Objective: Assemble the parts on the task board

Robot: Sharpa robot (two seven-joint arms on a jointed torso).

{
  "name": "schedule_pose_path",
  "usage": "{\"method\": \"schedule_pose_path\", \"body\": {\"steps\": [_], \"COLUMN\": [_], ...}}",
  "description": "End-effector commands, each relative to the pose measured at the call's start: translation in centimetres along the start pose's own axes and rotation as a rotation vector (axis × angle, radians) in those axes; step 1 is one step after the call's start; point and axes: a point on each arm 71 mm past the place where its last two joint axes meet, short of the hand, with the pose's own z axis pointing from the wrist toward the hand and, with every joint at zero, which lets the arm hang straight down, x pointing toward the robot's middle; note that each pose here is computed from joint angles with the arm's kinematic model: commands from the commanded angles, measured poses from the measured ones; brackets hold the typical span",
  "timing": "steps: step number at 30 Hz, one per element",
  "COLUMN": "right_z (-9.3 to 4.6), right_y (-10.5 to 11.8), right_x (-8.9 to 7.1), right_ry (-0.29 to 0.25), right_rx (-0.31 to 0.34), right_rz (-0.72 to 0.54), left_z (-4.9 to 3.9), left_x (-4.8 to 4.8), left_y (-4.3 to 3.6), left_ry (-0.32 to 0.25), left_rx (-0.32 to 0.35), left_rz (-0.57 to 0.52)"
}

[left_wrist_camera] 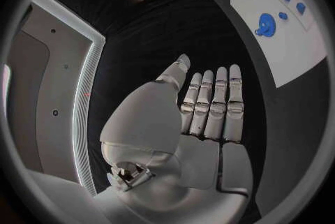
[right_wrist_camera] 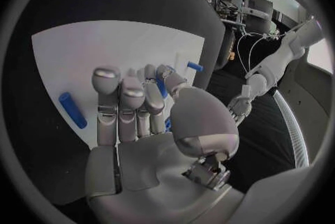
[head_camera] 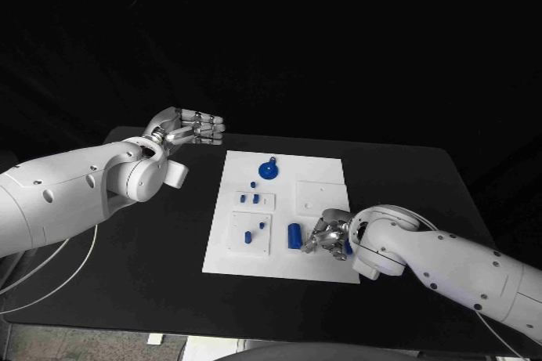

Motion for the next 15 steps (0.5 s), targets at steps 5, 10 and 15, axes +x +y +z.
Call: {"method": "schedule_pose_path", "body": {"steps": [5,10,15], "right_z": [0.18,0.18,0.07], "right_y": [-0.29,-0.27,-0.28], "right_x": [0.89,0.96,0.83], "right_ry": [0.055,0.054,0.040], "right_rx": [0.008,0.005,-0.008], "right_rz": [-0.015,-0.011,-0.004], "left_z": [0.01,0.02,0.01], "left_x": [0.19,0.20,0.20], "left_y": [-0.06,-0.05,-0.03], "left_ry": [0.016,0.016,0.017], "left_rx": [0.003,0.002,0.001], "left_rz": [-0.007,-0.007,-0.007]}}
